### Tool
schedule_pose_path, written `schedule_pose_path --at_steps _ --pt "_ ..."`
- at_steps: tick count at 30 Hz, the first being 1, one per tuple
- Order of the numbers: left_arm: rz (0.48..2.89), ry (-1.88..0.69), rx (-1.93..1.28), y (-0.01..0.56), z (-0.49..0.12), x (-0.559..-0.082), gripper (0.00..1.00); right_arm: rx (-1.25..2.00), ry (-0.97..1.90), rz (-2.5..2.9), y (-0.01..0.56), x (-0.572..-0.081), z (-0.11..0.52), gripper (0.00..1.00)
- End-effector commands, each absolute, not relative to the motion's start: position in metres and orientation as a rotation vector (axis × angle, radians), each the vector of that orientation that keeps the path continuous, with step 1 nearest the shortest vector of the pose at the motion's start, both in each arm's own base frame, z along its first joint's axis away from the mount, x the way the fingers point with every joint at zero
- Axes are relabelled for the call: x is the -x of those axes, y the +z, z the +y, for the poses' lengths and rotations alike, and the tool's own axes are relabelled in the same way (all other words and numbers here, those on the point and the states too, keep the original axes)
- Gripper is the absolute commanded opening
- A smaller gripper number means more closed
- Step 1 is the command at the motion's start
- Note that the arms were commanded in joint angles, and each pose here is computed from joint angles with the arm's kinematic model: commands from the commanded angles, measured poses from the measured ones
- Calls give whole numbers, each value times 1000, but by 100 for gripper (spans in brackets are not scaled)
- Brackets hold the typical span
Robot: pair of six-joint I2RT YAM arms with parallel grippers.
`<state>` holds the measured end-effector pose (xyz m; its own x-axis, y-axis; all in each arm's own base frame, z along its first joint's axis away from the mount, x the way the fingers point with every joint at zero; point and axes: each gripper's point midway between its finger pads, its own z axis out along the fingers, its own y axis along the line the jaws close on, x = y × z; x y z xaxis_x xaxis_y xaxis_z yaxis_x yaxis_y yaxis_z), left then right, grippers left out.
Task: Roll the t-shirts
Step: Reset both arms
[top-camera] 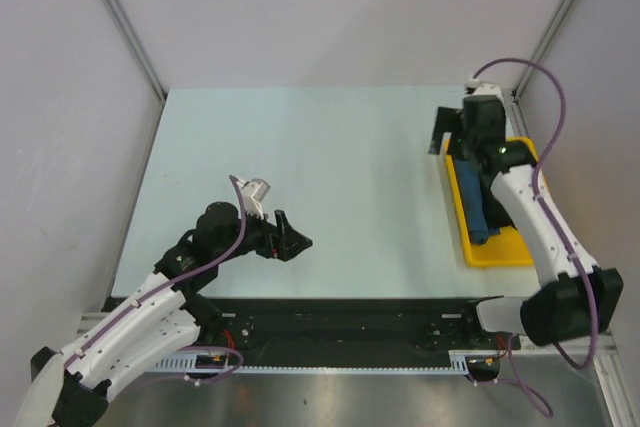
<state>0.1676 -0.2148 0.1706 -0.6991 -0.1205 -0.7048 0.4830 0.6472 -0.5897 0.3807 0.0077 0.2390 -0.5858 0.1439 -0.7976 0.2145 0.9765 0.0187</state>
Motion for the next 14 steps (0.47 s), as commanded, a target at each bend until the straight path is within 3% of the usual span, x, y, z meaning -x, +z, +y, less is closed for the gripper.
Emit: schedule_pose_path --at_steps 1,8,14 --pt "2092 -925 -115 188 -198 -190 100 -162 104 2064 265 -344 98 100" --pt "2076 -732 73 183 -162 -202 100 77 353 2060 232 -287 188 99" --pt "1971 -771 122 197 -159 -207 100 195 446 2069 209 -273 224 100"
